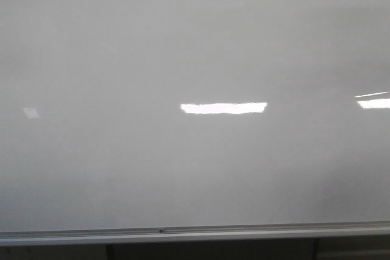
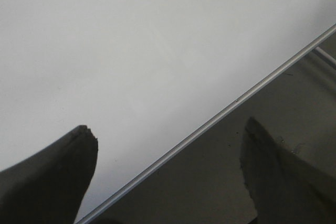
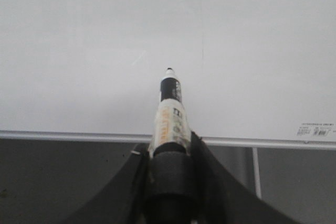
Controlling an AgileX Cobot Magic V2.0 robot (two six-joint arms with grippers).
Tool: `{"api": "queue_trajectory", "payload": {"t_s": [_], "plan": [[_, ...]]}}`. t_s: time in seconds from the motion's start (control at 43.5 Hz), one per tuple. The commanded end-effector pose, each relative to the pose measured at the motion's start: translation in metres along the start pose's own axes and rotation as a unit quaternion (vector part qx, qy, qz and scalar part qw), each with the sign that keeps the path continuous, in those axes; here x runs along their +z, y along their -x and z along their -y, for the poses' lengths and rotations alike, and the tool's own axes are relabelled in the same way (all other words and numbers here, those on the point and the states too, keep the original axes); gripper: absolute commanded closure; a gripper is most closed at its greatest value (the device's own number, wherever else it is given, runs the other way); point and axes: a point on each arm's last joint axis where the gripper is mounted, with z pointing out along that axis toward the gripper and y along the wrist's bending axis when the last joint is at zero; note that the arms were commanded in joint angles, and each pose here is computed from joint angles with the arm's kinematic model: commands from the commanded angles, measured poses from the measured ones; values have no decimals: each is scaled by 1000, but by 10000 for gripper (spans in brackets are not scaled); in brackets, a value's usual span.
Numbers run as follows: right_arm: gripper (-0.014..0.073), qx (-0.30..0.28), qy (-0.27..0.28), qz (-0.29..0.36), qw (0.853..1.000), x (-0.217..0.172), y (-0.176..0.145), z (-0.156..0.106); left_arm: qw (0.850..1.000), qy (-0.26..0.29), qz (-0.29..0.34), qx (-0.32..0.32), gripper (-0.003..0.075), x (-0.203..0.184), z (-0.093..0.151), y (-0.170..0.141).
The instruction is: Write number 1 on whiteboard
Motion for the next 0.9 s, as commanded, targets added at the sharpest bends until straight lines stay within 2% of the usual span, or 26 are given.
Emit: {"api": "queue_trajectory", "payload": {"t_s": [0.0,0.161,0.459,0.873], "plan": [[610,10,-11,94,995,-5,18,3,999,13,52,-9,174,-7,-2,12],[610,9,-19,155,988,0,35,4,998,14,54,-9,174,-7,-2,12],[610,0,0,117,993,22,71,-1,998,14,54,-9,174,-7,-2,12],[610,0,3,122,993,40,114,0,998,14,54,-9,174,-7,-2,12]]}}
